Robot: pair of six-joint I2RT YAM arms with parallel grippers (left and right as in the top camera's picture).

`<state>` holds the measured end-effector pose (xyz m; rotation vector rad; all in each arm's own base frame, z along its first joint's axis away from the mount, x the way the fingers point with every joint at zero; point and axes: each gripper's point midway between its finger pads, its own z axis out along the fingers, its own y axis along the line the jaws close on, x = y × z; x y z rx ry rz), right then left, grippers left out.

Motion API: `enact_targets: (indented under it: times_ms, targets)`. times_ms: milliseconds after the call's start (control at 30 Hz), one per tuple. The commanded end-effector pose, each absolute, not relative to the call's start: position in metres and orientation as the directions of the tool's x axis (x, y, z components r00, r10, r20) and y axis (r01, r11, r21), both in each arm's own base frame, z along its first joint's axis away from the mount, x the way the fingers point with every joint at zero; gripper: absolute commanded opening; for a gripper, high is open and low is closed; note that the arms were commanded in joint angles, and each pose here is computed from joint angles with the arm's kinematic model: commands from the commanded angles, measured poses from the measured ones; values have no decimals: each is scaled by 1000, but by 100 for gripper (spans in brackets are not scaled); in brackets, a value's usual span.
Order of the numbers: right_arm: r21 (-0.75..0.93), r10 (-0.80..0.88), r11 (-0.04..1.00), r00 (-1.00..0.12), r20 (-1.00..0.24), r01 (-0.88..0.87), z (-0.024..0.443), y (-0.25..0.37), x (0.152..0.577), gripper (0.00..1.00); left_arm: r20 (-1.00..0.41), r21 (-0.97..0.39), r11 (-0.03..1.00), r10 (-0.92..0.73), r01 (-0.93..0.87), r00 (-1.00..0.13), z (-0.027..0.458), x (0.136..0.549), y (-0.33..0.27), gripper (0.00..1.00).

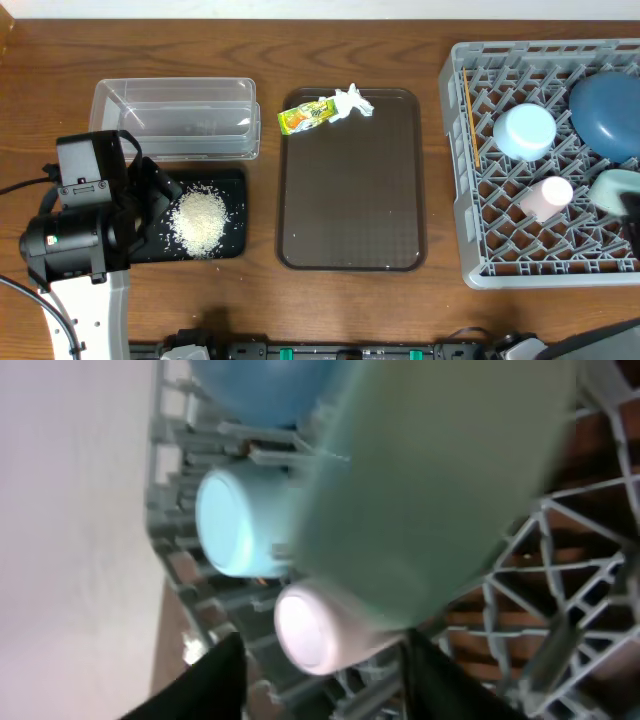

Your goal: Sort waste into correct bins and load items into the dishwasher rack

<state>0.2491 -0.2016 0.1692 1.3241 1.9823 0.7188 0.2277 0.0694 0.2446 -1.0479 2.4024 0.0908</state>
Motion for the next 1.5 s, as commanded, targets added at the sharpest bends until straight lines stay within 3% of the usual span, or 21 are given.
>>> enact_targets:
  times_ms: [0,267,367,433,500,533,667,1000,1467]
  targets:
    - [735,931,363,-253,-262,573,191,-197,242,99,-490,-141,692,-670,-708,-558,249,227,72,98]
    - [735,881,472,-240,-406,487,240,-172,238,99,-490,-140,692,-670,-708,-558,249,228,72,98]
    - [690,847,520,-199,-493,503,253,-180,240,91,-490,-141,692,-670,-708,-558,249,228,72,97]
    - [655,825,538,-172,-538,530,256,-190,243,74,-490,-140,692,-670,-708,-558,249,228,72,97]
    - [633,819,531,-149,-554,564,255,-199,246,51,-490,-140,692,-670,-708,-558,249,228,72,97]
    - [620,815,530,-145,-561,579,252,-202,250,33,-490,-141,692,-670,-708,-558,249,228,72,97]
    - [586,808,542,-181,-561,602,237,-206,267,2,-490,-140,692,-670,-708,-558,249,228,72,97]
    - [513,825,536,-290,-484,670,173,-213,303,1,-490,-140,692,-670,-708,-558,249,228,72,97]
    - [429,870,470,-320,-376,772,137,-210,281,1,-490,-140,692,-670,-708,-558,249,228,72,97]
